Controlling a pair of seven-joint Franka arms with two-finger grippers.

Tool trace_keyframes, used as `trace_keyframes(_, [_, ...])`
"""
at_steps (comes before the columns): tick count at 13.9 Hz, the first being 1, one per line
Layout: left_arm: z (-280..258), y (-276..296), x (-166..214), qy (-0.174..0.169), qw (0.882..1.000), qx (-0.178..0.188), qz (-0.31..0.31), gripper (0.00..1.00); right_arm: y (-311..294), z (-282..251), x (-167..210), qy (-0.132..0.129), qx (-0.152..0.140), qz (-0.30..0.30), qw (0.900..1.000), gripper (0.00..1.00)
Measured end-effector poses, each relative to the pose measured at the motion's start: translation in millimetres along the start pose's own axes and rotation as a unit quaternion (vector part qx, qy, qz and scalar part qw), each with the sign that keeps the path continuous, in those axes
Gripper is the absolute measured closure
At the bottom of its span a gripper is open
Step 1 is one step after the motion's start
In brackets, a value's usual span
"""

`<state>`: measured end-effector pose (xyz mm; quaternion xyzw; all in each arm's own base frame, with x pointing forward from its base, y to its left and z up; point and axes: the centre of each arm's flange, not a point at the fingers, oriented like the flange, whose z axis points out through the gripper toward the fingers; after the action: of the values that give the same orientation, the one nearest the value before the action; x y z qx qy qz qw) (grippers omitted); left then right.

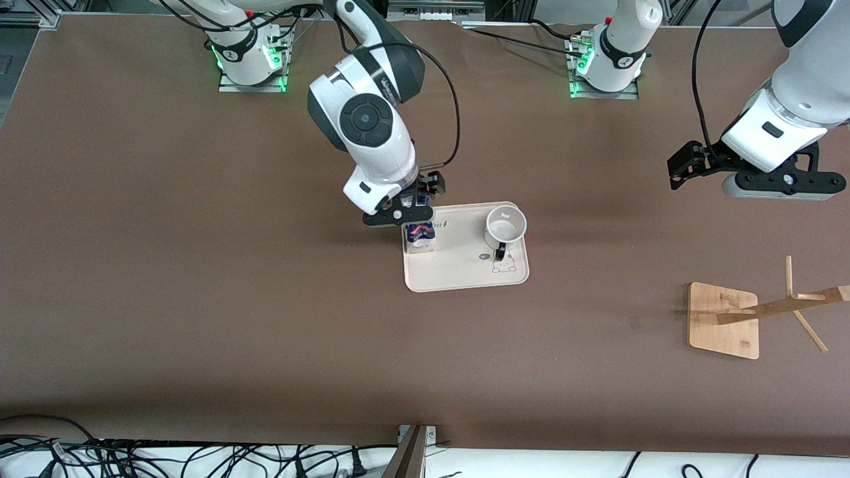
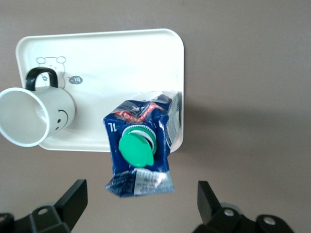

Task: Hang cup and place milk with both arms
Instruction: 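Grasp the milk carton with the right gripper and lift it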

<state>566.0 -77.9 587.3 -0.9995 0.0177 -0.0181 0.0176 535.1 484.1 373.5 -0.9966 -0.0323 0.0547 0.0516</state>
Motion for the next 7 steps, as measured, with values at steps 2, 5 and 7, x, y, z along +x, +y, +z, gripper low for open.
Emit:
trace_keyframes(2, [0,0,0,0.000,1.000,0.000,0.000,0.00,-3,12,3,0.004,-0.004,-0.001,1.000,0.00])
trace_keyframes(5, [1,0,0,-0.001,1.000,0.000,0.000,0.00,-6,24,3,0.011,-0.013,0.005,1.000,0.00])
trace_keyframes(7, [5,1,2,-0.005,1.000,0.000,0.001,0.00,-10,31,2,0.013,-0.016,0.006,1.000,0.04])
